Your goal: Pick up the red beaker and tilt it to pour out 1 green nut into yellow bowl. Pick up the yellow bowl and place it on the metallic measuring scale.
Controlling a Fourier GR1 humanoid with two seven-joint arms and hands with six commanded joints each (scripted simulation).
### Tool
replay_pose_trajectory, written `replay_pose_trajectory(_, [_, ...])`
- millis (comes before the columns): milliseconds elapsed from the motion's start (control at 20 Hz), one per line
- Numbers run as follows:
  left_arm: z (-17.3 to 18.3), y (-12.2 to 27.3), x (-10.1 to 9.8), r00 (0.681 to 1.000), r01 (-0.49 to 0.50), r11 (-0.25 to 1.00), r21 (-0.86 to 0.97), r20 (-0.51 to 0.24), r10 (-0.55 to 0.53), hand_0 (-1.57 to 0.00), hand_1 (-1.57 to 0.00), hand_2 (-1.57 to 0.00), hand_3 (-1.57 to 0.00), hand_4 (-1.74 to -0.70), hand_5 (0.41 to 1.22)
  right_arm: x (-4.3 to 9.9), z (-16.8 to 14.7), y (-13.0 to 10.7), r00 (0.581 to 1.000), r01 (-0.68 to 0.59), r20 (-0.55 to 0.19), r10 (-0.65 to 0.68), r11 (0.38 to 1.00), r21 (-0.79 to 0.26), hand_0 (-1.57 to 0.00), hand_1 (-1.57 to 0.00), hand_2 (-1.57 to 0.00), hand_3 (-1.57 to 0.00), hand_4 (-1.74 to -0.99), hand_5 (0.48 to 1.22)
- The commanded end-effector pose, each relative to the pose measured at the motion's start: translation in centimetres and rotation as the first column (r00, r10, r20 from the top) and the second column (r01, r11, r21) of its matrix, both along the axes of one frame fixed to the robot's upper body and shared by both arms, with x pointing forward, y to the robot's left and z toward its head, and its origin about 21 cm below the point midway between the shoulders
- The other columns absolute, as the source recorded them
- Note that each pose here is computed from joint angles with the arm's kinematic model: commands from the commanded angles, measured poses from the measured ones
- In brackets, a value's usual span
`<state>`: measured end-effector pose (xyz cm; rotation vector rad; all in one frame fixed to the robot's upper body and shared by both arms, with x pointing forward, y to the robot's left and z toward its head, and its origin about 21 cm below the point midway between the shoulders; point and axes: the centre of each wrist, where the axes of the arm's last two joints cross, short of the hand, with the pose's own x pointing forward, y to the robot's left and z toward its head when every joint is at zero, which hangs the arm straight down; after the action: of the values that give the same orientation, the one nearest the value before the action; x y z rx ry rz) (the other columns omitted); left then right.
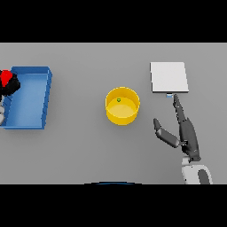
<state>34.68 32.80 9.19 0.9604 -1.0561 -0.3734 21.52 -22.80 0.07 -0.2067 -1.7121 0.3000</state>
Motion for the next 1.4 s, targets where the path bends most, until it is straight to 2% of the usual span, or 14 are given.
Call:
replay_pose_trajectory(0, [0.0,0.0,0.0,1.000,0.011,1.000,0.001,-0.012,-0.011,-1.56,-1.45,-1.43,-1.36,-1.37,0.830,0.0,0.0,0.0,1.000,0.001,0.000,-0.001,1.000,0.001,0.00,0.00,0.00,0.00,-1.192,0.663])
replay_pose_trajectory(50, [0.0,-0.2,-0.7,0.996,0.059,0.998,-0.020,-0.070,-0.060,-1.46,-1.18,-1.19,-1.13,-1.23,0.803,-0.1,0.0,-0.3,1.000,0.005,0.002,-0.005,1.000,0.005,0.00,0.00,0.00,0.00,-1.188,0.663])
replay_pose_trajectory(100, [0.2,0.0,-0.7,0.989,0.081,0.996,-0.039,-0.119,-0.085,-1.17,-0.94,-0.96,-0.90,-1.12,0.778,-0.4,-0.3,-0.3,1.000,0.003,0.007,-0.003,1.000,0.002,0.00,0.00,0.00,0.00,-1.187,0.664])
replay_pose_trajectory(200, [1.1,0.3,-1.1,0.977,0.123,0.991,-0.050,-0.168,-0.130,-0.75,-0.60,-0.61,-0.58,-0.97,0.740,-0.5,-0.3,-0.1,1.000,-0.001,0.000,0.001,1.000,-0.003,0.00,0.00,0.00,0.00,-1.181,0.665])
replay_pose_trajectory(250, [1.3,0.2,-1.3,0.971,0.145,0.988,-0.055,-0.183,-0.153,-0.60,-0.48,-0.49,-0.46,-0.92,0.723,-0.2,-0.2,0.0,1.000,0.003,-0.009,-0.003,1.000,-0.007,0.00,0.00,0.00,0.00,-1.182,0.667])
replay_pose_trajectory(300, [1.4,0.2,-1.4,0.967,0.162,0.985,-0.060,-0.191,-0.171,-0.48,-0.39,-0.39,-0.37,-0.88,0.710,-0.5,-0.4,0.2,1.000,0.007,-0.008,-0.007,1.000,-0.008,0.00,0.00,0.00,0.00,-1.184,0.667])
replay_pose_trajectory(450, [1.8,0.0,-1.4,0.964,0.166,0.982,-0.091,-0.194,-0.181,-0.24,-0.20,-0.20,-0.19,-0.82,0.684,-0.3,0.0,0.0,1.000,0.002,0.000,-0.002,1.000,-0.013,0.00,0.00,0.00,0.00,-1.187,0.666])
replay_pose_trajectory(600, [1.9,0.2,-1.4,0.969,0.174,0.981,-0.089,-0.159,-0.187,-0.12,-0.10,-0.10,-0.10,-0.79,0.674,-0.6,0.4,0.4,1.000,0.001,-0.009,-0.001,1.000,-0.013,0.00,0.00,0.00,0.00,-1.193,0.660])
replay_pose_trajectory(750, [2.2,0.3,-0.9,0.976,0.178,0.978,-0.111,-0.110,-0.191,-0.06,-0.05,-0.05,-0.05,-0.79,0.674,-0.4,0.4,0.6,1.000,0.011,-0.020,-0.012,0.997,-0.077,0.00,0.00,0.00,0.00,-1.203,0.660])
replay_pose_trajectory(900, [2.4,-0.1,-0.8,0.977,0.188,0.976,-0.112,-0.082,-0.198,-0.03,-0.03,-0.03,-0.02,-0.78,0.679,0.6,1.0,0.8,0.997,-0.077,-0.001,0.077,0.991,-0.108,0.00,0.00,0.00,0.00,-1.162,0.694])
replay_pose_trajectory(1000, [2.0,-0.2,-0.7,0.976,0.187,0.975,-0.117,-0.092,-0.198,-0.02,-0.02,-0.02,-0.02,-0.78,0.693,1.6,2.0,0.9,0.987,-0.152,0.014,0.157,0.970,-0.190,0.00,0.00,0.00,0.00,-1.202,0.709])
replay_pose_trajectory(1200, [1.6,-0.1,-0.9,0.976,0.185,0.975,-0.124,-0.097,-0.197,-0.01,-0.01,-0.01,-0.01,-0.79,0.709,3.6,4.0,1.3,0.962,-0.265,-0.041,0.271,0.882,-0.391,0.00,0.00,0.00,0.00,-1.268,0.691])
replay_pose_trajectory(1350, [1.4,-0.5,-0.8,0.973,0.198,0.972,-0.123,-0.092,-0.210,0.00,0.00,0.00,0.00,-0.80,0.708,5.6,5.2,1.9,0.934,-0.323,-0.070,0.351,0.742,-0.588,0.00,0.00,0.00,0.00,-1.279,0.671])
